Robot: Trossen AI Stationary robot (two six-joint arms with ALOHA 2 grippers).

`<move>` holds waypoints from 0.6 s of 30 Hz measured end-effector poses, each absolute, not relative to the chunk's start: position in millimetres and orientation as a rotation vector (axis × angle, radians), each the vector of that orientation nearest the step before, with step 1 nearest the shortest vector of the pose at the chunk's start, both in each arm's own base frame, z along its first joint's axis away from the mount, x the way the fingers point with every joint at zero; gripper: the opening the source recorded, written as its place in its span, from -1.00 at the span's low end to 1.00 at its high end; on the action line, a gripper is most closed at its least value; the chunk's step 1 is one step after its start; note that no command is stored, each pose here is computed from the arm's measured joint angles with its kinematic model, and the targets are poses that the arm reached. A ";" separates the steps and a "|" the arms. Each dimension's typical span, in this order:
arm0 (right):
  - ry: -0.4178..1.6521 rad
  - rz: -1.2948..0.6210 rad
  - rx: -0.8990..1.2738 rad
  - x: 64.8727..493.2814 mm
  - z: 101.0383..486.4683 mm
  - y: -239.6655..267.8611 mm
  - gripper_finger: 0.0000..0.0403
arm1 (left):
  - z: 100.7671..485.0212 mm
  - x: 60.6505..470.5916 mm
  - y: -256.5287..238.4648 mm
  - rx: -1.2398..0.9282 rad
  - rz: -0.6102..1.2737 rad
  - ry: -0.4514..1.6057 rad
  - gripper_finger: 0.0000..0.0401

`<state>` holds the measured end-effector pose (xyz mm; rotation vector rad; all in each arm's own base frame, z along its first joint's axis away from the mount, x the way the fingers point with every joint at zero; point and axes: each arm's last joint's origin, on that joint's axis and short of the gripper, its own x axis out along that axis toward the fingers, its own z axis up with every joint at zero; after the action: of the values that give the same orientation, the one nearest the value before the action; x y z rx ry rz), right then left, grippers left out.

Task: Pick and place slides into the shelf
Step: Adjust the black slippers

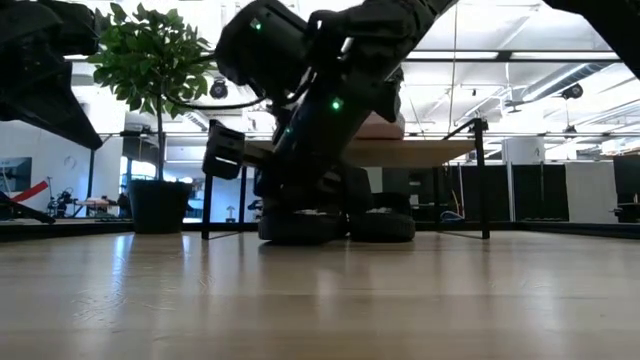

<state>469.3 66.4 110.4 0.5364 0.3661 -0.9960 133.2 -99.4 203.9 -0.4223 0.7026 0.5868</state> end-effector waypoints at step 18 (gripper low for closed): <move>0.265 -1.011 0.437 465.0 161.2 67.5 -0.96 | 203.7 133.3 -99.8 -0.428 0.582 0.710 -1.00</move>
<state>465.0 67.5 161.2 0.4369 0.2653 -1.0112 133.3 -99.8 203.7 -0.4282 0.7097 0.5822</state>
